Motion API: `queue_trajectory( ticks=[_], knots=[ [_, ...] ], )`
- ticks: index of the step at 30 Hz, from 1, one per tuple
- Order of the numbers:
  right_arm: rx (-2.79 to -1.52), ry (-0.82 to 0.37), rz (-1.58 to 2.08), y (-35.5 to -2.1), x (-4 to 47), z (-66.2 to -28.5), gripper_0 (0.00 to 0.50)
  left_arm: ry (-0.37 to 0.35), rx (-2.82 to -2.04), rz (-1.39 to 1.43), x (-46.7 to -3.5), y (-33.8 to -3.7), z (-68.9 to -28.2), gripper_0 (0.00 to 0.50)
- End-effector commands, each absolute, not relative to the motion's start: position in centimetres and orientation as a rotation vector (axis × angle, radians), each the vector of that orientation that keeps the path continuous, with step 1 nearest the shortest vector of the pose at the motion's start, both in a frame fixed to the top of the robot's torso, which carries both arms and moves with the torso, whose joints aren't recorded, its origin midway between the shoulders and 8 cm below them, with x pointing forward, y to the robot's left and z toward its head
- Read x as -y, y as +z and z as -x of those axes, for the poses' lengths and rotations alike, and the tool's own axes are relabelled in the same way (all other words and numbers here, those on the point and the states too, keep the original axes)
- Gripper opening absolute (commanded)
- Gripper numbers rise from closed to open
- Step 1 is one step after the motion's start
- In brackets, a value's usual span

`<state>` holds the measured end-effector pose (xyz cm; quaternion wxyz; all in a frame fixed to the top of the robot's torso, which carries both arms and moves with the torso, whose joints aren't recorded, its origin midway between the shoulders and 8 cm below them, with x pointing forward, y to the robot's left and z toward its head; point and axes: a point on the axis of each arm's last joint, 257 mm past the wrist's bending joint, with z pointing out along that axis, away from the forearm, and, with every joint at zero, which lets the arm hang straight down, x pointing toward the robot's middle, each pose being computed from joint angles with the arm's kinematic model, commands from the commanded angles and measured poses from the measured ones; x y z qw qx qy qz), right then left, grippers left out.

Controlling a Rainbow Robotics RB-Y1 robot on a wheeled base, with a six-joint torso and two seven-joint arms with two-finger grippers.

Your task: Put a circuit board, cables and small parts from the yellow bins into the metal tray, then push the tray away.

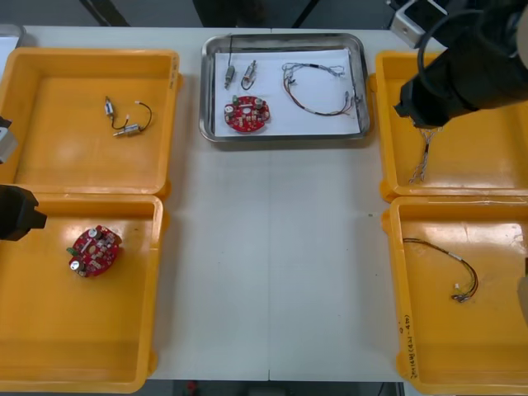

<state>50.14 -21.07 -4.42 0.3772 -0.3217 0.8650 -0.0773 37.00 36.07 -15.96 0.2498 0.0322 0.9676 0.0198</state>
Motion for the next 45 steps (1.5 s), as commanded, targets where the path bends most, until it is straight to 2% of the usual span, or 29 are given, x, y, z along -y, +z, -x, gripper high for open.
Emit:
queue_trajectory(
  ticks=[1,4,12,18,30,45],
  knots=[
    [-2.267,-0.157,0.586,-4.2,26.0,-48.6,0.5,0.115,-2.619,-0.071,-37.5,-14.8,-36.5,0.5],
    [-2.318,-0.13,0.501,-5.4,28.3,-47.7,0.5,0.115,-2.619,-0.071,-37.5,-14.8,-36.5,0.5],
    [-2.436,-0.152,0.3,-9.0,36.3,-44.3,0.5,0.115,-2.619,-0.071,-37.5,-14.8,-36.5,0.5],
    [-2.496,-0.137,0.241,-10.5,39.7,-41.5,0.5,0.115,-2.619,-0.071,-37.5,-14.8,-36.5,0.5],
    [-2.579,-0.074,0.137,-13.4,42.4,-37.5,0.5,0.115,-2.619,-0.071,-37.5,-14.8,-36.5,0.5],
    [-2.616,-0.057,0.051,-15.0,42.6,-36.1,0.5,0.115,-2.619,-0.071,-37.5,-14.8,-36.5,0.5]
  ],
)
